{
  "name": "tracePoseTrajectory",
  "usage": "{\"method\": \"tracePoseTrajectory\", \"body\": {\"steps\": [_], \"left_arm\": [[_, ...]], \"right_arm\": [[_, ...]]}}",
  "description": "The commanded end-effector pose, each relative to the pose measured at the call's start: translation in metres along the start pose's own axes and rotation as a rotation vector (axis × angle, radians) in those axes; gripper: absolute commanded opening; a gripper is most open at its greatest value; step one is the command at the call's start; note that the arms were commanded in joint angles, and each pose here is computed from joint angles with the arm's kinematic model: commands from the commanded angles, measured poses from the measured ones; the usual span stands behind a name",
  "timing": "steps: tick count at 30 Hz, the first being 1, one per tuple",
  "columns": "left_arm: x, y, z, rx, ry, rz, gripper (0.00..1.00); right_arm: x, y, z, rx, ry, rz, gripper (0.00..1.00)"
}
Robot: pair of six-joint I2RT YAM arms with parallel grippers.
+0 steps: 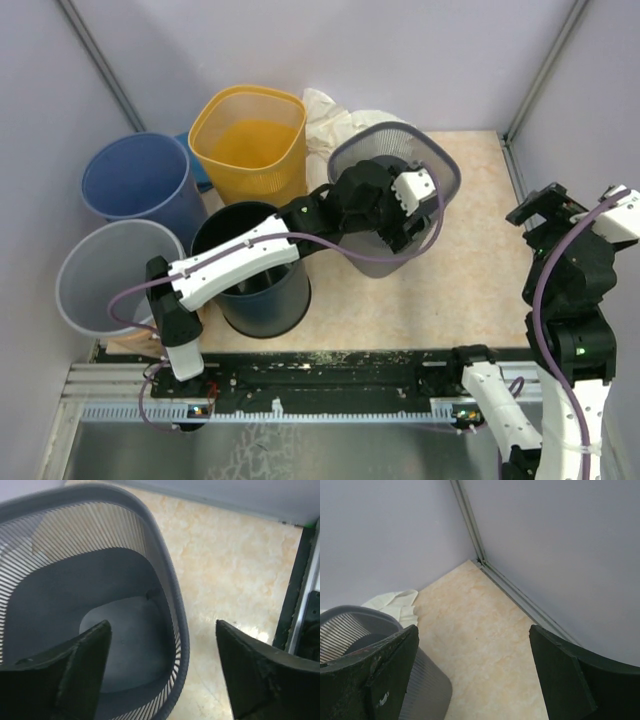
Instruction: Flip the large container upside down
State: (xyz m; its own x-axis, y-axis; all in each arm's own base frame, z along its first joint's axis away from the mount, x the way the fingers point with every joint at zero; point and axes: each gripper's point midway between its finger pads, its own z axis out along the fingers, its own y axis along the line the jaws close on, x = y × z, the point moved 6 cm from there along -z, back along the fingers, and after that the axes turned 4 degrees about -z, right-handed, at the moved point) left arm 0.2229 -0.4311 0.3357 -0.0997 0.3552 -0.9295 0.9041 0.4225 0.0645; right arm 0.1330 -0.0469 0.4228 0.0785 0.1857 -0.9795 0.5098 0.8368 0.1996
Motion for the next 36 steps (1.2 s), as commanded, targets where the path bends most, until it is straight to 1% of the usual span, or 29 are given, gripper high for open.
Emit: {"method": "tracePoseTrajectory", "body": {"steps": [1, 4, 6, 8, 11, 15, 17, 19, 20, 21, 22, 24, 28, 30, 33, 36], "left_arm": [[-0.05, 0.005, -0.019, -0.042, -0.134, 0.003, 0.99], [-0.073, 0.01, -0.043, -0.073, -0.167, -0.008, 1.0], [-0.087, 0.014, -0.068, -0.102, -0.197, -0.025, 1.0], [-0.091, 0.02, -0.092, -0.152, -0.217, -0.059, 1.0], [-0.078, 0.033, -0.122, -0.241, -0.192, -0.14, 1.0], [-0.041, 0.067, -0.158, -0.318, -0.124, -0.354, 1.0], [-0.019, 0.084, -0.176, -0.346, -0.111, -0.461, 1.0], [-0.004, 0.094, -0.196, -0.387, -0.116, -0.52, 1.0], [0.001, 0.094, -0.204, -0.398, -0.122, -0.536, 1.0], [0.003, 0.094, -0.213, -0.413, -0.133, -0.546, 1.0], [0.005, 0.094, -0.22, -0.429, -0.139, -0.555, 1.0], [0.008, 0.094, -0.232, -0.463, -0.154, -0.563, 1.0], [0.013, 0.093, -0.246, -0.498, -0.181, -0.562, 1.0], [0.016, 0.092, -0.245, -0.492, -0.187, -0.563, 1.0], [0.021, 0.092, -0.241, -0.487, -0.178, -0.564, 1.0], [0.024, 0.092, -0.235, -0.479, -0.166, -0.564, 1.0]], "right_arm": [[-0.009, 0.014, 0.002, -0.078, -0.006, 0.035, 0.91], [-0.01, 0.025, 0.004, -0.14, 0.02, 0.036, 0.91], [-0.01, 0.036, 0.007, -0.2, 0.045, 0.045, 0.91], [-0.012, 0.052, 0.01, -0.279, 0.075, 0.066, 0.91], [-0.011, 0.088, 0.015, -0.474, 0.148, 0.096, 0.91], [-0.003, 0.141, 0.017, -0.745, 0.267, 0.108, 0.87], [0.004, 0.167, 0.009, -0.807, 0.272, 0.023, 0.87], [0.017, 0.196, -0.009, -0.91, 0.29, -0.113, 0.87], [0.028, 0.211, -0.013, -0.963, 0.325, -0.188, 0.88], [0.033, 0.217, -0.018, -1.005, 0.357, -0.235, 0.88], [0.048, 0.228, -0.017, -1.033, 0.421, -0.288, 0.88], [0.067, 0.24, -0.02, -1.09, 0.488, -0.349, 0.88], [0.092, 0.255, -0.024, -1.127, 0.523, -0.394, 0.88], [0.106, 0.26, -0.024, -1.13, 0.561, -0.439, 0.84], [0.126, 0.27, -0.03, -1.134, 0.612, -0.514, 0.74], [0.136, 0.275, -0.031, -1.1, 0.615, -0.549, 0.6]]}}
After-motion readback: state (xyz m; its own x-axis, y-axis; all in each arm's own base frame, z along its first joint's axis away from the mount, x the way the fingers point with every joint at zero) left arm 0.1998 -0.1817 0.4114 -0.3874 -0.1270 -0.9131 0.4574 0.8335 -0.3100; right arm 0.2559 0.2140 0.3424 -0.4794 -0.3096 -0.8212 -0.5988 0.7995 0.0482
